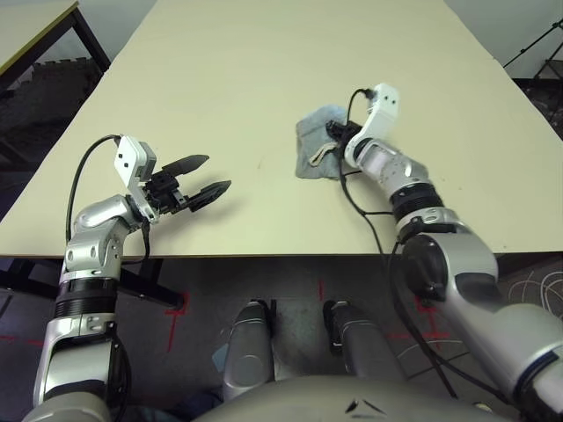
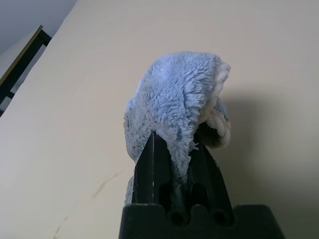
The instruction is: Wipe the water off the table with a rag.
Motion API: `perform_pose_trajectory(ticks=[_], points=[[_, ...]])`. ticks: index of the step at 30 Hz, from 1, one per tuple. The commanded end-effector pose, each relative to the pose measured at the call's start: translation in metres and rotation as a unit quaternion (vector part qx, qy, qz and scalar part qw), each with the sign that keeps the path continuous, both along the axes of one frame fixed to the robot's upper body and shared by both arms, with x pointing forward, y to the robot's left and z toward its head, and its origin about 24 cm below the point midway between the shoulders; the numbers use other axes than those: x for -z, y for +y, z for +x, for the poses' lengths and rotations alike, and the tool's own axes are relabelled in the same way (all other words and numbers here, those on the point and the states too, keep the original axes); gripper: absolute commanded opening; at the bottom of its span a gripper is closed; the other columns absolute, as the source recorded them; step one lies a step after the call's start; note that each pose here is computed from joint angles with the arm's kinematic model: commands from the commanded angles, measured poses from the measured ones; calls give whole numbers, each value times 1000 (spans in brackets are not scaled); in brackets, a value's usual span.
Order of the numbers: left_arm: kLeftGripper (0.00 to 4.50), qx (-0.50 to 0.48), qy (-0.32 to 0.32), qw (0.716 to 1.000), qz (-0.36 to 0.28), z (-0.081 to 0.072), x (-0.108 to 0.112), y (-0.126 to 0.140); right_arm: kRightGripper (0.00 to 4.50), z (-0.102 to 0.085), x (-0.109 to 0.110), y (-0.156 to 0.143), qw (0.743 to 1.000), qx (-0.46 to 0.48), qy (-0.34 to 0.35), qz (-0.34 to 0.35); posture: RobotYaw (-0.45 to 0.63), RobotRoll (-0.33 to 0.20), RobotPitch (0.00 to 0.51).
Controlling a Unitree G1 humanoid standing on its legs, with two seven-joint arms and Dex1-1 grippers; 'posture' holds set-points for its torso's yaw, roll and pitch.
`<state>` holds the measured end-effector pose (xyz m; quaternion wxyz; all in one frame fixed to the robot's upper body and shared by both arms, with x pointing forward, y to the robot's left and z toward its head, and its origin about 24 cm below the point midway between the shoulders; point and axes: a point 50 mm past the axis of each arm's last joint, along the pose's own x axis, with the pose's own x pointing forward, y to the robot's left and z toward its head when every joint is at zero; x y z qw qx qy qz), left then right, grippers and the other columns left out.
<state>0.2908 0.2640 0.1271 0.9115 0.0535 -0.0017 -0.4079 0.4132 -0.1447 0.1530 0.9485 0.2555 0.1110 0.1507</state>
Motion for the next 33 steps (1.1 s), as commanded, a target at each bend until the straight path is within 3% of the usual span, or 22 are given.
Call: perform_pose_trajectory(ticks=[1,6,19,26,33], points=[[4500,-3,6,1000,3,3,4,1,3,-1,-23,-30,999,2,-31,-23,-34,0,145],[4500,-3,3,1000,2,7,4,0,2,-13,-24,-67,998,12,-19,-54,-34,0,145],[4500,-24,-15,1000,5,18,-1,5,2,-64,6,-150,988,61,59,-132,-62,0,138],[4500,-40,-22,999,6,21,-2,9,2,-87,20,-165,982,46,95,-158,-68,0,138],[4500,-49,-26,998,9,24,-2,11,0,-90,27,-169,977,46,95,-183,-71,0,129]])
